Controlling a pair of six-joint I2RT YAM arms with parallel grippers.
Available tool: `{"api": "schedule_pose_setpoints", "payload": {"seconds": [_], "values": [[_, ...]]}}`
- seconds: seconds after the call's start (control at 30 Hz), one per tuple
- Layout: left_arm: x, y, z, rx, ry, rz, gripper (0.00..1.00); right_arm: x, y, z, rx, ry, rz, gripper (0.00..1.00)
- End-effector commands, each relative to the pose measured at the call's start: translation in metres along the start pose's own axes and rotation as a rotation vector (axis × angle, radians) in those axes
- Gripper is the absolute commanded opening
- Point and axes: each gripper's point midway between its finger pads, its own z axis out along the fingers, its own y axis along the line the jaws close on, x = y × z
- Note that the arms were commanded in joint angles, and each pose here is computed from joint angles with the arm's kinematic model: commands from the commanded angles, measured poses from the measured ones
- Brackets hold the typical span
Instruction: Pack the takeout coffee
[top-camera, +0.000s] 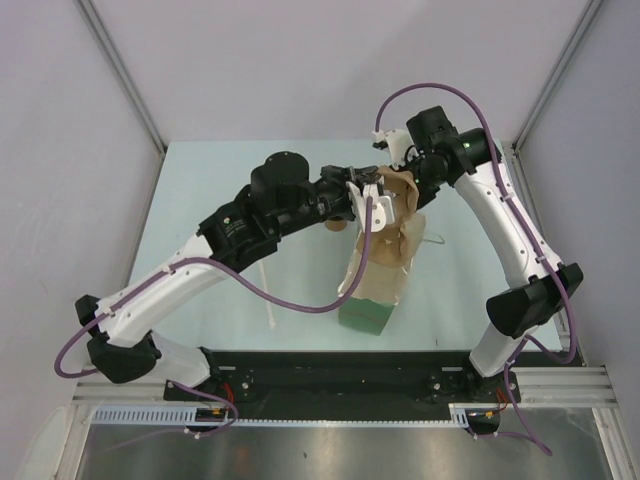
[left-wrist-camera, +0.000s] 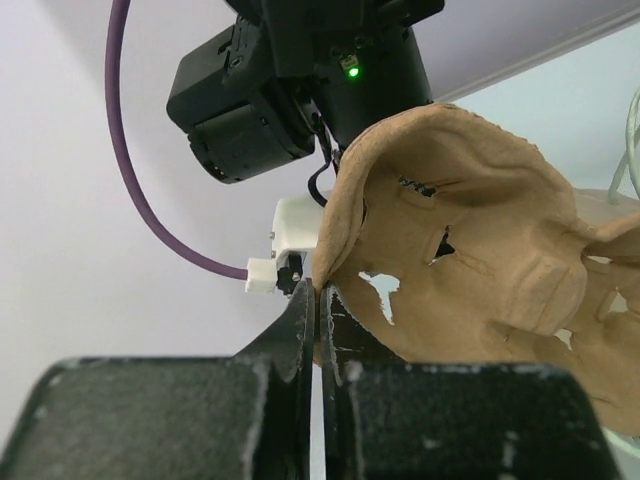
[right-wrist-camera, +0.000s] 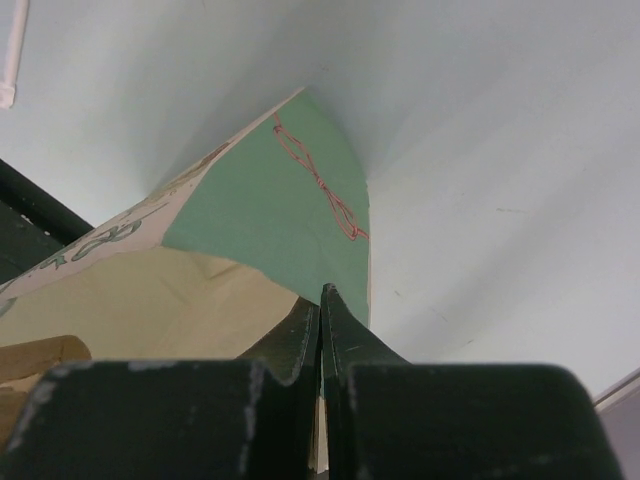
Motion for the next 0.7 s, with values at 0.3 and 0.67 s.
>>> {"api": "schedule_pose_setpoints", "payload": {"seconds": [0.3, 0.67], "values": [[-0.018, -0.003, -0.024, -0.14, -0.03, 0.168, 0.0, -0.001, 0.019, -0.029, -0.007, -0.029, -0.023, 0.0], [-0.002, -0.025, -0.033, -0.106, -0.021, 0.252, 0.0, 0.0, 0.02, -0.025, -0.018, -0.018, -0.021, 0.0]]}}
